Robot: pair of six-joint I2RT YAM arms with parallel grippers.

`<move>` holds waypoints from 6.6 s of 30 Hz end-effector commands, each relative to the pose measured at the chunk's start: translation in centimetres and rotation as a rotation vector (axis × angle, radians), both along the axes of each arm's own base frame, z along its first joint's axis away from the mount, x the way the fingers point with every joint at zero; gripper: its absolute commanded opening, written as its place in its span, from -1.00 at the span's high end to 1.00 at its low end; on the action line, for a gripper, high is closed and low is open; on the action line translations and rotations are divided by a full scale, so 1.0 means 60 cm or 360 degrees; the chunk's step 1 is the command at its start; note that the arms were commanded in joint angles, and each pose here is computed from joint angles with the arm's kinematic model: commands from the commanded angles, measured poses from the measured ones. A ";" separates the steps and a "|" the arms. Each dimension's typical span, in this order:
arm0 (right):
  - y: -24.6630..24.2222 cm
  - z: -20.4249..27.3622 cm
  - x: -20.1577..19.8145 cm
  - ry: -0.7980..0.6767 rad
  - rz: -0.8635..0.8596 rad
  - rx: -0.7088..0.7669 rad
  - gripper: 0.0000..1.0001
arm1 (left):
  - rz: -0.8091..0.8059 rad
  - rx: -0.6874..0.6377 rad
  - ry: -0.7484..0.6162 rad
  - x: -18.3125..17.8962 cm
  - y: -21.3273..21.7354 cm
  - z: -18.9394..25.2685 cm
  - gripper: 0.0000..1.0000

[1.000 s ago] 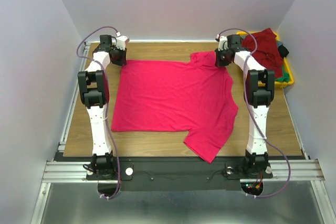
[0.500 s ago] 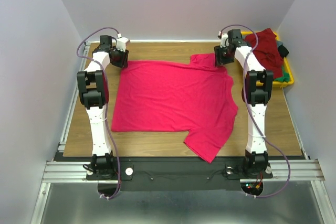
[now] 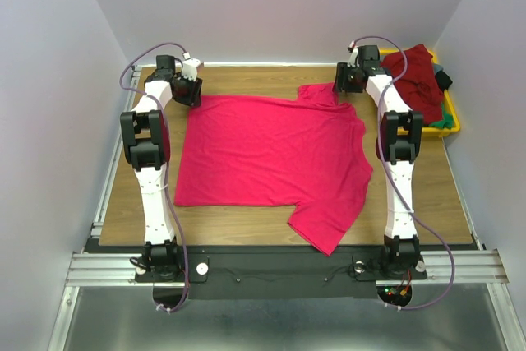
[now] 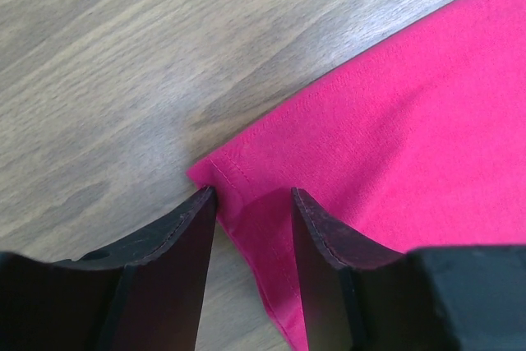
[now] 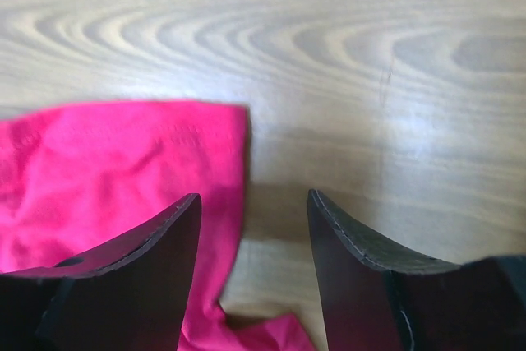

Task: Fold and stack the t-shirts
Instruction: Flatten the tshirt out, then fold the tshirt

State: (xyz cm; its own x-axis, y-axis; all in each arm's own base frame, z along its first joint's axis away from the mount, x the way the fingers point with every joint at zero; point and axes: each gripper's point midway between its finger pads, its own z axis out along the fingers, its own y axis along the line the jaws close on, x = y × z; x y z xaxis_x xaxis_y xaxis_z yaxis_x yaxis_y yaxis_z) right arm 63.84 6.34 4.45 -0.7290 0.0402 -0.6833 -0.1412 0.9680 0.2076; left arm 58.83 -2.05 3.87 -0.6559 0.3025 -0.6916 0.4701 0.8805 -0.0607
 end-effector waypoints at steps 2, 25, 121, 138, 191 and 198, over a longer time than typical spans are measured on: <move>0.019 -0.015 0.036 -0.0089 -0.0039 0.0139 -0.21 | -0.0005 -0.0002 -0.0131 0.015 0.004 0.079 -0.06; 0.053 -0.038 0.035 -0.0108 0.0081 0.0115 0.99 | -0.0001 0.0019 -0.0177 0.037 0.007 0.081 -0.31; 0.076 0.365 -0.085 -0.0639 0.0401 0.0091 0.99 | -0.0451 0.0307 -0.0714 -0.054 0.026 0.207 1.00; 0.072 0.375 -0.165 -0.0579 0.0471 0.0058 0.99 | -0.0581 0.0345 -0.0913 -0.100 0.010 0.232 1.00; 0.086 0.091 -0.519 0.0301 0.0751 0.0177 0.38 | -0.1125 0.0621 -0.0582 -0.298 0.003 0.045 0.53; 0.046 0.149 -0.436 0.0120 0.0649 -0.0011 -0.22 | -0.1031 0.0502 -0.0514 -0.294 0.024 0.086 0.00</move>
